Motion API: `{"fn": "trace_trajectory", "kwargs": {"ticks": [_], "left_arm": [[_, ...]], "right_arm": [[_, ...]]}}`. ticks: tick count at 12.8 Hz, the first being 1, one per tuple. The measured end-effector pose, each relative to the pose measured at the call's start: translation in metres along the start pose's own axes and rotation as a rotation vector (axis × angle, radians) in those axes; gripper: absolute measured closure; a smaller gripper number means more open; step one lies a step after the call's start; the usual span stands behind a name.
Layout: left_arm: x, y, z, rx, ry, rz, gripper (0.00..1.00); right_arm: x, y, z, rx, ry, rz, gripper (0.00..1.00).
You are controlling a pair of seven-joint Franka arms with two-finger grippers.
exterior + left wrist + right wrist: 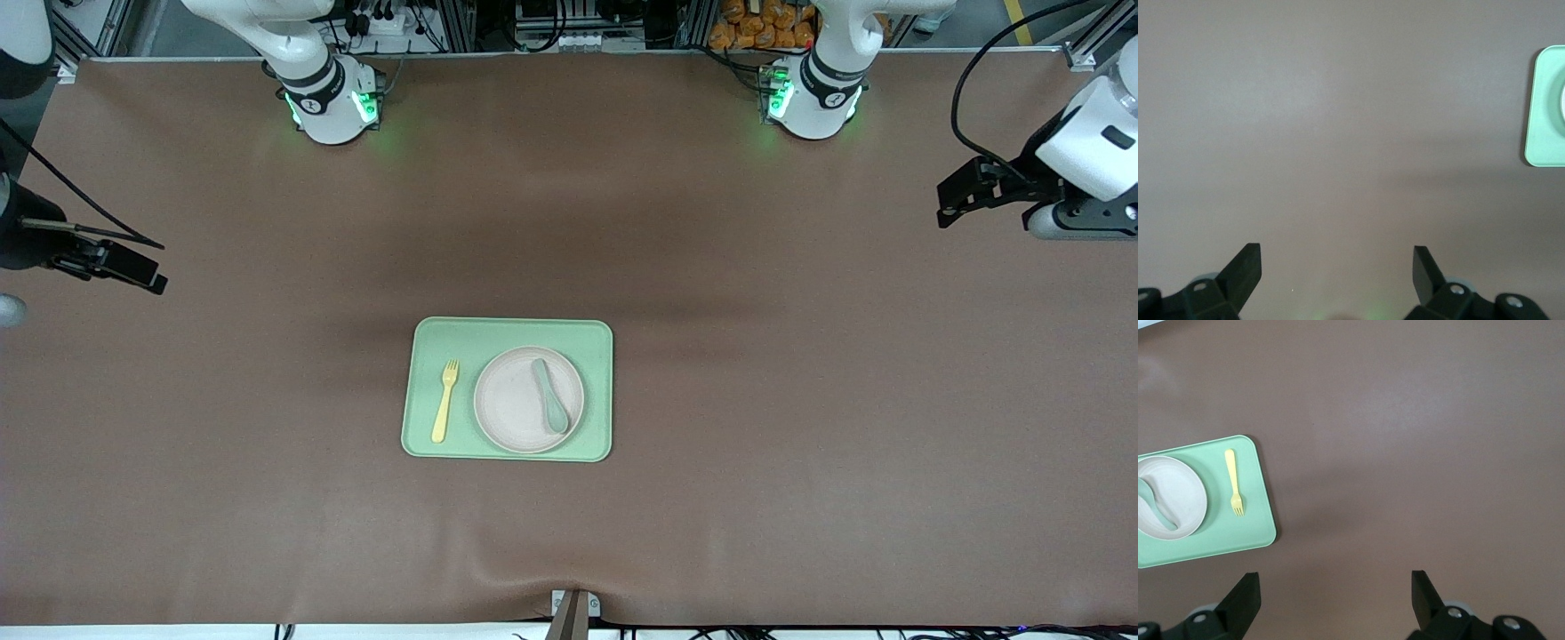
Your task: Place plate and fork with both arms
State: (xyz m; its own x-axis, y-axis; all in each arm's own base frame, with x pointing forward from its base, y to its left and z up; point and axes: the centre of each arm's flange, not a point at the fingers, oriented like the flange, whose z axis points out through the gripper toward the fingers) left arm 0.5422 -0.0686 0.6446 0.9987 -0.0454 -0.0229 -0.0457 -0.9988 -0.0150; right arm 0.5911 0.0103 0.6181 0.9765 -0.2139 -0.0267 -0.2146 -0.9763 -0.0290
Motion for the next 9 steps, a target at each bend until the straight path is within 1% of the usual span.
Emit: {"fn": "trace_trajectory", "kwargs": {"ticks": [4,6,9], "left_arm": [[-0.005,-0.002,-0.009,0.0,0.005,0.029,0.0],[-0.01,-0.003,-0.013,0.0,0.002,0.037,0.0],[-0.011,-0.003,-0.014,0.0,0.001,0.038,0.0]], "right_arm": [[-0.015,0.007,0.02,0.002,0.014,0.007,0.0],[-0.014,0.008,0.016,0.005,0.032,0.009,0.0],[-0.013,0.011,0.005,0.005,0.038,0.014,0.0]]}}
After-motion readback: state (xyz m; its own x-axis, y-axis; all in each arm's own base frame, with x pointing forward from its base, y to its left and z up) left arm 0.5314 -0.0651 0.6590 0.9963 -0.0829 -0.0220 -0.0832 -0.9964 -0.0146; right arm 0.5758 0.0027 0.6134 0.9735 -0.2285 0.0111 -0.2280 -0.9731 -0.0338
